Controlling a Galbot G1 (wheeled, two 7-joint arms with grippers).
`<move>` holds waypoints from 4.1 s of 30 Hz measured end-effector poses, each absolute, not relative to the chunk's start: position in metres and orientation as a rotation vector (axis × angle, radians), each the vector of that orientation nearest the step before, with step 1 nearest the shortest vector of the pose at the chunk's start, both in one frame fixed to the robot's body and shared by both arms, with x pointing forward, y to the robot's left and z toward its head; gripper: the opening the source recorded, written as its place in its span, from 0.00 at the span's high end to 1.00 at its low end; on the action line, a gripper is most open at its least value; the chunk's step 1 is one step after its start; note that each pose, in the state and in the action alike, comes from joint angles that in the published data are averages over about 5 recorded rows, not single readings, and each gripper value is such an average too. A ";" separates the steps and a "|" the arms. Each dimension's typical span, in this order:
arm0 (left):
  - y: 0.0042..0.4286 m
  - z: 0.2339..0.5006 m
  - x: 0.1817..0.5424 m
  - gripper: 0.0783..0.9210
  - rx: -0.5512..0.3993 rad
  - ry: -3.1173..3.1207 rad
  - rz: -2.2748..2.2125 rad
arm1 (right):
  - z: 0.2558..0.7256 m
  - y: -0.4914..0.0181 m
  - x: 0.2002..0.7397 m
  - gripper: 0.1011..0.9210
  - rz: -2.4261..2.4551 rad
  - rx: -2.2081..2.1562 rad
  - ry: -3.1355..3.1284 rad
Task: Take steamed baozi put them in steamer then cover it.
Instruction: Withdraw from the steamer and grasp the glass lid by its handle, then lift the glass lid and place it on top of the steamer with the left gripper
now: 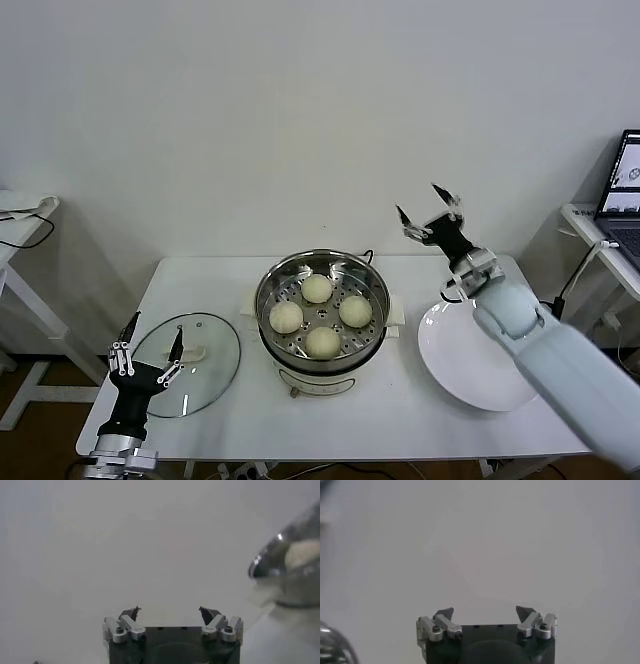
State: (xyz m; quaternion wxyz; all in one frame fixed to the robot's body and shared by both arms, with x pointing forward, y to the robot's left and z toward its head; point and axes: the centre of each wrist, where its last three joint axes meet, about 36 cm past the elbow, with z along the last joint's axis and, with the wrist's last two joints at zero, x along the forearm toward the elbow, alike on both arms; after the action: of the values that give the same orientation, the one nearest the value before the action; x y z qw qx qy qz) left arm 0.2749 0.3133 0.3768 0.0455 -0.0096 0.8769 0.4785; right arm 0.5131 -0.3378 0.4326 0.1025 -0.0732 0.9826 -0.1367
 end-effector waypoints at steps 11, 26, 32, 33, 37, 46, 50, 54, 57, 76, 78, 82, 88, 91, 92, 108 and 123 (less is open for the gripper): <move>0.331 0.331 0.283 0.12 0.104 2.443 1.907 | 0.352 -0.344 0.430 0.12 -0.198 0.094 3.058; 0.347 0.292 0.304 0.12 0.181 2.247 2.210 | 0.330 -0.340 0.401 0.12 -0.120 0.236 3.075; 0.348 0.282 0.314 0.12 0.175 2.226 2.248 | 0.325 -0.339 0.395 0.12 -0.115 0.250 3.078; 0.348 0.281 0.316 0.12 0.169 2.223 2.252 | 0.324 -0.339 0.395 0.12 -0.115 0.252 3.079; 0.350 0.277 0.324 0.12 0.142 2.213 2.270 | 0.322 -0.339 0.393 0.12 -0.114 0.258 3.078; 0.352 0.270 0.339 0.12 0.120 2.197 2.303 | 0.323 -0.339 0.393 0.12 -0.113 0.267 3.071; 0.353 0.267 0.345 0.12 0.112 2.196 2.315 | 0.323 -0.339 0.392 0.12 -0.113 0.269 3.071; 0.352 0.265 0.351 0.12 0.105 2.197 2.322 | 0.322 -0.338 0.391 0.12 -0.112 0.271 3.071; 0.352 0.263 0.355 0.12 0.099 2.200 2.326 | 0.322 -0.339 0.390 0.12 -0.113 0.274 3.069; 0.350 0.255 0.368 0.65 0.110 2.236 2.371 | 0.329 -0.338 0.394 0.12 -0.105 0.280 3.044; 0.350 0.254 0.369 0.72 0.111 2.243 2.373 | 0.329 -0.337 0.395 0.12 -0.102 0.280 3.042; 0.349 0.252 0.370 0.84 0.109 2.259 2.367 | 0.330 -0.335 0.395 0.12 -0.096 0.276 3.039; 0.350 0.253 0.370 0.86 0.093 2.276 2.342 | 0.331 -0.333 0.394 0.12 -0.092 0.273 3.034; 0.353 0.257 0.368 0.86 0.074 2.279 2.330 | 0.330 -0.332 0.394 0.12 -0.090 0.271 3.033; 0.355 0.259 0.367 0.86 0.064 2.279 2.327 | 0.330 -0.331 0.394 0.12 -0.089 0.271 3.033; 0.371 0.386 0.364 0.86 -0.250 2.095 2.258 | 0.331 -0.327 0.395 0.12 -0.085 0.261 3.024; 0.239 0.489 0.359 0.86 -0.227 2.084 1.980 | 0.330 -0.329 0.398 0.12 -0.071 0.301 3.022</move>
State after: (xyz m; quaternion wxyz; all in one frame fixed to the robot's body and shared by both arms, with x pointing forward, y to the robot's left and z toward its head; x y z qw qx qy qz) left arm 0.3593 0.2387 0.4893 0.1287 -0.0780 0.7166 0.6811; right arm 0.3984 -0.3289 0.3296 0.0519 0.0990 0.9935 -0.0233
